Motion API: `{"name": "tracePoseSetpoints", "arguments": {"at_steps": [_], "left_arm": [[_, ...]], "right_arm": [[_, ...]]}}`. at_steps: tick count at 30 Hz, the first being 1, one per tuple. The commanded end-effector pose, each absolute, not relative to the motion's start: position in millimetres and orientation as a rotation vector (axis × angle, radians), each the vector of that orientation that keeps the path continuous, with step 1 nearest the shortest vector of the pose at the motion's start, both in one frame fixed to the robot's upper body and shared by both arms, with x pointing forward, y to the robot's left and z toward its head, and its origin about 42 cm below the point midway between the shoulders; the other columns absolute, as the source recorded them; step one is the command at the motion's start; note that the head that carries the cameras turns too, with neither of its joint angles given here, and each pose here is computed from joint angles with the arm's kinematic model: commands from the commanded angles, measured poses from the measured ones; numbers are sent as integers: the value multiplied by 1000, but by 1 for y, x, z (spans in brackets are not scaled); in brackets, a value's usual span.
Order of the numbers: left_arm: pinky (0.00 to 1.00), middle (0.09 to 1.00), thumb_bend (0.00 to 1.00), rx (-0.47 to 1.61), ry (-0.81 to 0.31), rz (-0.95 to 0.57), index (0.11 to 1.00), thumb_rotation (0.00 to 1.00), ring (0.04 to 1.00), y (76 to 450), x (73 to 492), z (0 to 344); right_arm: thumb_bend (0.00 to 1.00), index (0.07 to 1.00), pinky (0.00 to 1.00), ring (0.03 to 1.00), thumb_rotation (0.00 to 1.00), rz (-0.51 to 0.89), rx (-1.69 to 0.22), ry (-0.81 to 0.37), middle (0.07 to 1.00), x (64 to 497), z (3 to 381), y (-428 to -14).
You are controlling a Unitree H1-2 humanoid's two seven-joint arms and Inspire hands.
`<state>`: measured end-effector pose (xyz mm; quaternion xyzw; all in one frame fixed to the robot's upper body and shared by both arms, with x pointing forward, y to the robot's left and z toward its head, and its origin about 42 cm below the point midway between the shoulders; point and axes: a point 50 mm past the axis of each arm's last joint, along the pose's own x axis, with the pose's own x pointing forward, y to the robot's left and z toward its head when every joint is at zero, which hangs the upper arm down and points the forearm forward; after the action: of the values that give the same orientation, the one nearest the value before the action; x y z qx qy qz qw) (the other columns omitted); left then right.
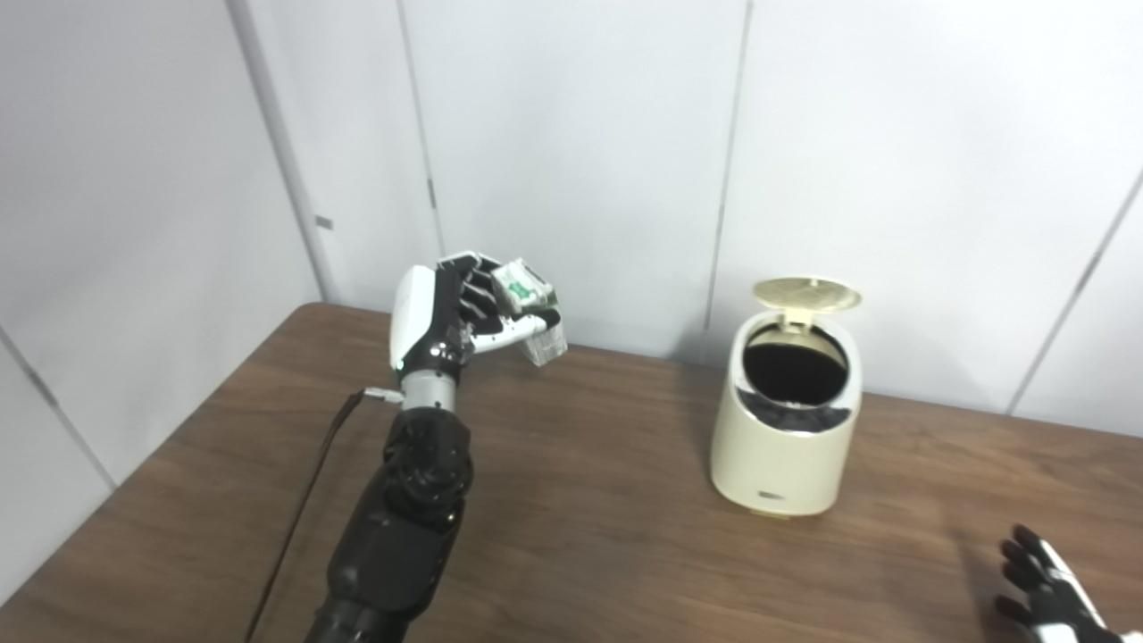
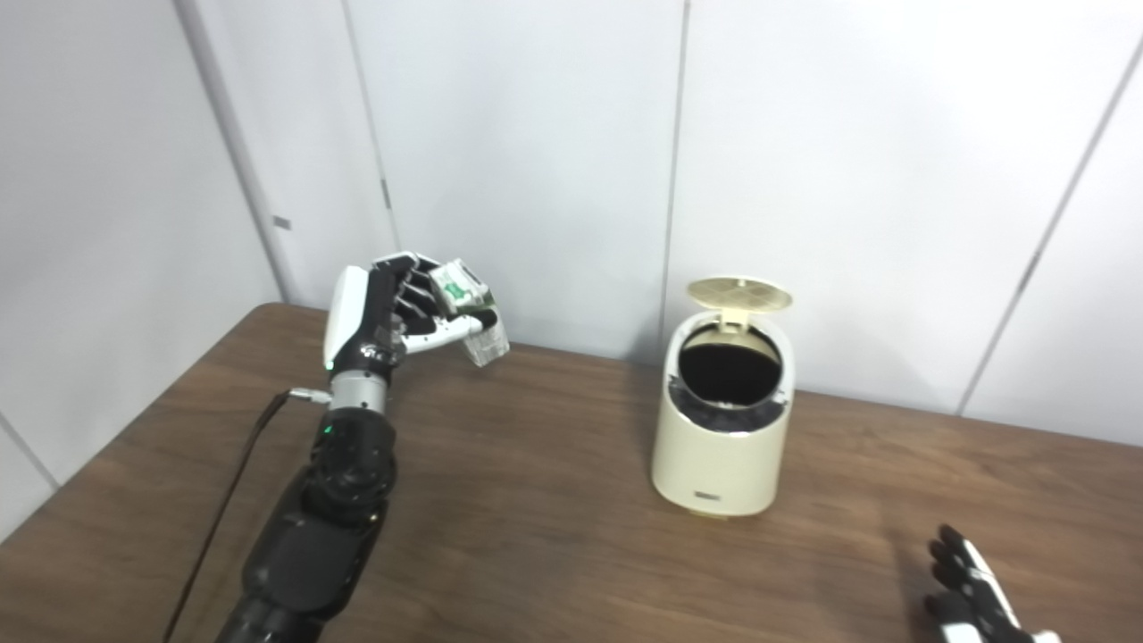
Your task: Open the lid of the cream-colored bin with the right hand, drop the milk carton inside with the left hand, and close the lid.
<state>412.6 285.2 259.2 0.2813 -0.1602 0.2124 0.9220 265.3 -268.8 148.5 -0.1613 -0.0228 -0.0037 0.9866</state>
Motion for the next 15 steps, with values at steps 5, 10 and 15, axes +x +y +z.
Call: {"name": "tracePoseSetpoints", "arguments": {"at_steps": [5,10,15], "left_arm": [[349,471,478,594,-517,410,502,0,432,266,404,313],[355,476,478,556,-570,351,506,0,438,253,396,328],[360,475,478,554,-612,296,505,0,441,239,388,338]], "right_arm": [[573,941,911,938,1000,-25,-347,-135,922,269,163,-264],[558,931,890,930,998,-38,-347,-145,917,267,161,-258],[561,935,853,922,1000,-39,-351,-145,918,267,160,-251]]}}
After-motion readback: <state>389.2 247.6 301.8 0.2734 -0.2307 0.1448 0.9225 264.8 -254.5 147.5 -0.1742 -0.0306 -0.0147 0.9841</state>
